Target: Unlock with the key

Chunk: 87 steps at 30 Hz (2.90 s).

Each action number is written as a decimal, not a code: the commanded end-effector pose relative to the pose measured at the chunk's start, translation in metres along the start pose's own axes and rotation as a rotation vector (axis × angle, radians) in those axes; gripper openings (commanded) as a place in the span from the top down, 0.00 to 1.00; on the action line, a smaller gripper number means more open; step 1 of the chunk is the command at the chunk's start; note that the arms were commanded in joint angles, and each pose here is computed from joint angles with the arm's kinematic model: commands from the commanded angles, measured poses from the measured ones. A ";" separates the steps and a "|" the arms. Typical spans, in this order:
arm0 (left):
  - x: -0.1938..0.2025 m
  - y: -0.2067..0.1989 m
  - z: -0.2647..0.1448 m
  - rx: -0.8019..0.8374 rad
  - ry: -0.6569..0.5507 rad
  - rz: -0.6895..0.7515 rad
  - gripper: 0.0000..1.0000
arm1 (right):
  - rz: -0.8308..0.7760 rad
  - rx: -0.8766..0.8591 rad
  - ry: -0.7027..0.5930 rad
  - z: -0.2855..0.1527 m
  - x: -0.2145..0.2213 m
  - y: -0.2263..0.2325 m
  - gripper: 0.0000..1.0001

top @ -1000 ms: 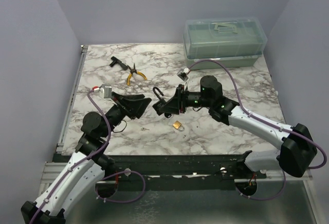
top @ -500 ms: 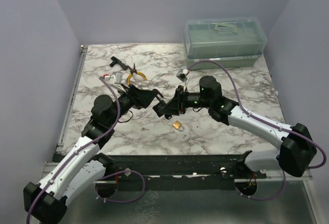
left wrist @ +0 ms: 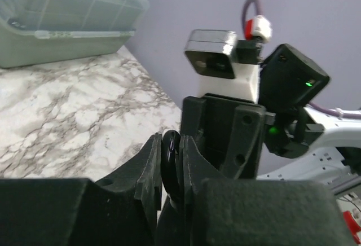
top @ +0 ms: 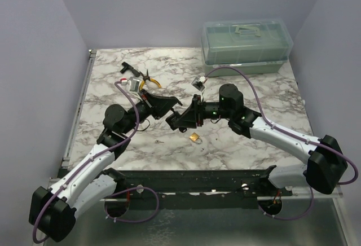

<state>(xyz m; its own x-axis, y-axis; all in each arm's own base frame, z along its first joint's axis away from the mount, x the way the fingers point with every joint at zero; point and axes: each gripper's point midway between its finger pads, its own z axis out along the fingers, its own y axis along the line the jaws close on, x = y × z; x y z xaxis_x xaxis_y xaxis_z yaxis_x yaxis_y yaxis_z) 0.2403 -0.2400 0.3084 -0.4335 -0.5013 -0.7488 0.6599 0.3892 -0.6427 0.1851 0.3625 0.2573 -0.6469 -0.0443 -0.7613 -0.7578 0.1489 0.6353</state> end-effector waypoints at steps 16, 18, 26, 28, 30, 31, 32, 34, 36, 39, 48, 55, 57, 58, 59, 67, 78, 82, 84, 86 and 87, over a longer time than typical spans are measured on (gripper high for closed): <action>0.001 -0.061 -0.030 0.322 -0.024 0.189 0.71 | -0.107 -0.170 -0.096 -0.006 -0.037 0.050 0.99; 0.000 -0.061 -0.029 0.312 -0.025 0.184 0.52 | -0.112 -0.138 -0.098 -0.006 -0.038 0.045 1.00; -0.006 -0.048 -0.025 0.207 -0.023 0.168 0.13 | -0.093 0.082 -0.121 -0.011 -0.039 0.010 1.00; -0.011 -0.042 -0.026 0.147 -0.031 0.173 0.06 | -0.085 0.123 -0.128 -0.013 -0.038 0.002 1.00; -0.016 -0.037 -0.028 0.091 -0.035 0.185 0.05 | -0.076 0.177 -0.142 -0.016 -0.039 -0.006 1.00; -0.020 -0.034 -0.030 0.058 -0.040 0.190 0.05 | -0.070 0.211 -0.151 -0.017 -0.039 -0.012 1.00; -0.023 -0.030 -0.031 0.013 -0.041 0.192 0.04 | -0.067 0.244 -0.161 -0.019 -0.040 -0.018 1.00; -0.032 -0.020 -0.034 -0.085 -0.050 0.200 0.04 | -0.054 0.318 -0.174 -0.024 -0.039 -0.032 1.00; -0.043 -0.011 -0.038 -0.187 -0.049 0.211 0.03 | -0.033 0.413 -0.191 -0.029 -0.038 -0.049 1.00; -0.053 -0.002 -0.047 -0.304 -0.021 0.255 0.03 | 0.000 0.533 -0.210 -0.038 -0.034 -0.073 1.00; -0.079 0.049 -0.072 -0.654 0.007 0.424 0.04 | 0.099 0.691 -0.256 -0.084 -0.037 -0.142 1.00; -0.052 0.070 -0.072 -0.659 0.079 0.439 0.02 | 0.258 0.698 -0.268 -0.129 -0.027 -0.202 1.00; -0.049 0.074 -0.074 -0.668 0.084 0.442 0.01 | 0.304 0.709 -0.273 -0.140 -0.021 -0.218 1.00; -0.049 0.074 -0.075 -0.673 0.083 0.441 0.01 | 0.322 0.714 -0.275 -0.143 -0.018 -0.226 0.99; -0.047 0.075 -0.076 -0.674 0.085 0.438 0.01 | 0.345 0.714 -0.279 -0.147 -0.015 -0.232 1.00; -0.044 0.078 -0.080 -0.685 0.089 0.433 0.01 | 0.494 0.669 -0.276 -0.153 0.001 -0.276 1.00; -0.035 0.074 -0.075 -0.639 0.126 0.426 0.02 | 0.603 0.669 -0.227 -0.156 0.022 -0.304 1.00; -0.035 0.074 -0.075 -0.638 0.128 0.426 0.02 | 0.641 0.689 -0.214 -0.160 0.031 -0.308 0.86; -0.034 0.075 -0.075 -0.639 0.130 0.425 0.02 | 0.655 0.692 -0.209 -0.160 0.034 -0.308 0.81; -0.034 0.075 -0.074 -0.637 0.133 0.424 0.02 | 0.665 0.697 -0.204 -0.161 0.037 -0.308 0.77; -0.033 0.075 -0.074 -0.637 0.135 0.422 0.02 | 0.667 0.701 -0.202 -0.162 0.038 -0.308 0.73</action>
<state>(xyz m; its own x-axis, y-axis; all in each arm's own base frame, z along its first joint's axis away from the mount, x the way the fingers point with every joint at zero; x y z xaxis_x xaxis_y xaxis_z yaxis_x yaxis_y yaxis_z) 0.2616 -0.1334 0.2798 -0.3011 -0.1538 -0.9411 0.3010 0.9211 -0.2468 0.3737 0.1511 0.0395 -0.8460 0.4238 -0.3235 0.0513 0.6687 0.7418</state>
